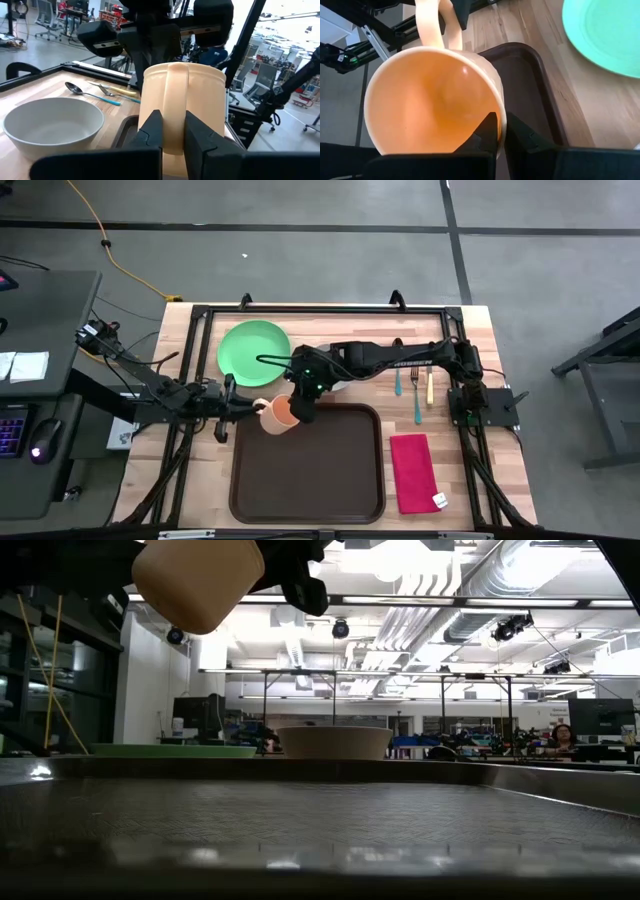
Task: Set up tray
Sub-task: Put the light orange mug on the top left of the brown tray
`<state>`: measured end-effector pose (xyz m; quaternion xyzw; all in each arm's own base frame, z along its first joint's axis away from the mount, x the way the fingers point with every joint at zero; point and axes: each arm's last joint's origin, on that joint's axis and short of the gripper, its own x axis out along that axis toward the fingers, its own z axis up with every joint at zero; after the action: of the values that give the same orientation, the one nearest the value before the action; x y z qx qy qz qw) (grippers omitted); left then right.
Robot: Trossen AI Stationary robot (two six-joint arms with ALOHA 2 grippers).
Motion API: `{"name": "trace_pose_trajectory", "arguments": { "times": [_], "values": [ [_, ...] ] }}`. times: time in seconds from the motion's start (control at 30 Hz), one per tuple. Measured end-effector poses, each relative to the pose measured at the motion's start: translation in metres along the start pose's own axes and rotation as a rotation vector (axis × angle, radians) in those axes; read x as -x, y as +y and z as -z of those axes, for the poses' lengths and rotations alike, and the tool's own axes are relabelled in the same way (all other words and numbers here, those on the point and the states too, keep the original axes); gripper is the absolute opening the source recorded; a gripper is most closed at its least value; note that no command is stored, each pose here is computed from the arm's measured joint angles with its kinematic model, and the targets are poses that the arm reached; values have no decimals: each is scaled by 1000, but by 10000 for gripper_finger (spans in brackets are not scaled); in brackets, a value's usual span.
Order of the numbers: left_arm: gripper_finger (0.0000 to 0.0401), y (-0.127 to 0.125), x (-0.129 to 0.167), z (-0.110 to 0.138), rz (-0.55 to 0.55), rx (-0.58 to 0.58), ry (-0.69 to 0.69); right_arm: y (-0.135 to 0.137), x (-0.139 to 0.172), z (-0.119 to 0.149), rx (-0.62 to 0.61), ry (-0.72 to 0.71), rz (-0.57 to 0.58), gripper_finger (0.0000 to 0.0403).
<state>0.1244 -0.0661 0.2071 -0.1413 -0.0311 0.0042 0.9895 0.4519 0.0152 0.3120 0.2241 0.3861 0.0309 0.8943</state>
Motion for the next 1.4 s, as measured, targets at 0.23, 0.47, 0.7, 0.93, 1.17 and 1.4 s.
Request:
{"name": "trace_pose_trajectory", "arguments": {
  "times": [0.23,0.47,0.7,0.93,1.17,1.4],
  "values": [
    [65,0,0,0,5,0,2,0,0,0,1,0,0,1],
    [77,0,0,0,16,3,4,0,0,0,3,-3,-1,0],
    [83,-1,0,0,17,3,5,0,0,0,3,-3,-1,0],
    [102,-2,0,0,49,3,13,1,0,0,9,1,-4,1],
    [105,-3,0,1,112,5,27,1,0,1,10,11,-3,1],
    [103,-4,2,0,151,6,34,2,0,4,19,33,9,1]
  ]
}}
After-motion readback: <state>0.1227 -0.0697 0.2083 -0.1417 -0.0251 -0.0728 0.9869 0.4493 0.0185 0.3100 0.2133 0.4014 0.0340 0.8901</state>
